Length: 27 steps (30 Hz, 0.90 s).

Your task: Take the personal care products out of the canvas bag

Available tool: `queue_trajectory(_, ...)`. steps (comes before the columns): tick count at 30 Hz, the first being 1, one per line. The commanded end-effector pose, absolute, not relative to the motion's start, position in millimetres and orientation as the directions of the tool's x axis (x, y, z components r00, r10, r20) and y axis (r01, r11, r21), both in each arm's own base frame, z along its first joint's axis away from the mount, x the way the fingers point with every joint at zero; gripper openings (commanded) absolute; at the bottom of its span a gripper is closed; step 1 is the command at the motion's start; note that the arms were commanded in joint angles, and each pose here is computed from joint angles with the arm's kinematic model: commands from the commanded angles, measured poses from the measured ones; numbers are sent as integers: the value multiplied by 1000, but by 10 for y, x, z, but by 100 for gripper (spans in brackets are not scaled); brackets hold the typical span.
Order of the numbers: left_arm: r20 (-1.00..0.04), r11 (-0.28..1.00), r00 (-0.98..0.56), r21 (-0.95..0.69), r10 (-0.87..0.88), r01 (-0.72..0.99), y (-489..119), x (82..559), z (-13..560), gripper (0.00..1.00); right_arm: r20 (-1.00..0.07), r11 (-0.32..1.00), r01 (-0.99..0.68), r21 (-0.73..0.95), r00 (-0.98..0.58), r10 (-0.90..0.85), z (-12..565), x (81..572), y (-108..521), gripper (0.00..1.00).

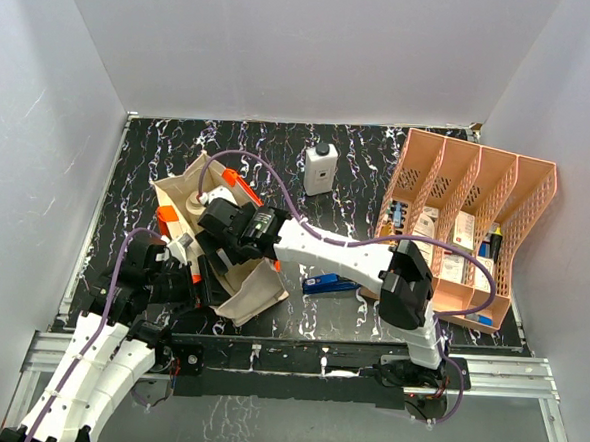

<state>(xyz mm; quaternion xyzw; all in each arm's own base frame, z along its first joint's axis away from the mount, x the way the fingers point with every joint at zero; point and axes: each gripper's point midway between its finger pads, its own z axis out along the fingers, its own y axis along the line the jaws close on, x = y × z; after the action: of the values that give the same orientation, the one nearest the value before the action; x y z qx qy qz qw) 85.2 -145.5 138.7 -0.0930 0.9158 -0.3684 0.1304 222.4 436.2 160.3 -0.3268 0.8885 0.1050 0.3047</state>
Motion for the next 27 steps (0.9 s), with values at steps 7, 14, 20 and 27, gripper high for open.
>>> queue_trajectory(7,-135,710,-962,-701,-235,-75,-1457,727,1397,81,-571,794,-607,-40,-638,-517,1287,2222,4257,94)
queue_trajectory(14,-133,711,-962,-699,-237,-79,-1451,715,1392,81,-556,789,-613,-40,-643,-527,1162,2211,4278,88)
queue_trajectory(20,-134,710,-961,-699,-243,-82,-1447,711,1386,81,-590,781,-625,-2,-630,-505,1329,2201,4338,73)
queue_trajectory(27,-133,715,-962,-695,-238,-81,-1445,720,1388,81,-665,763,-643,65,-598,-447,1723,2203,4430,30)
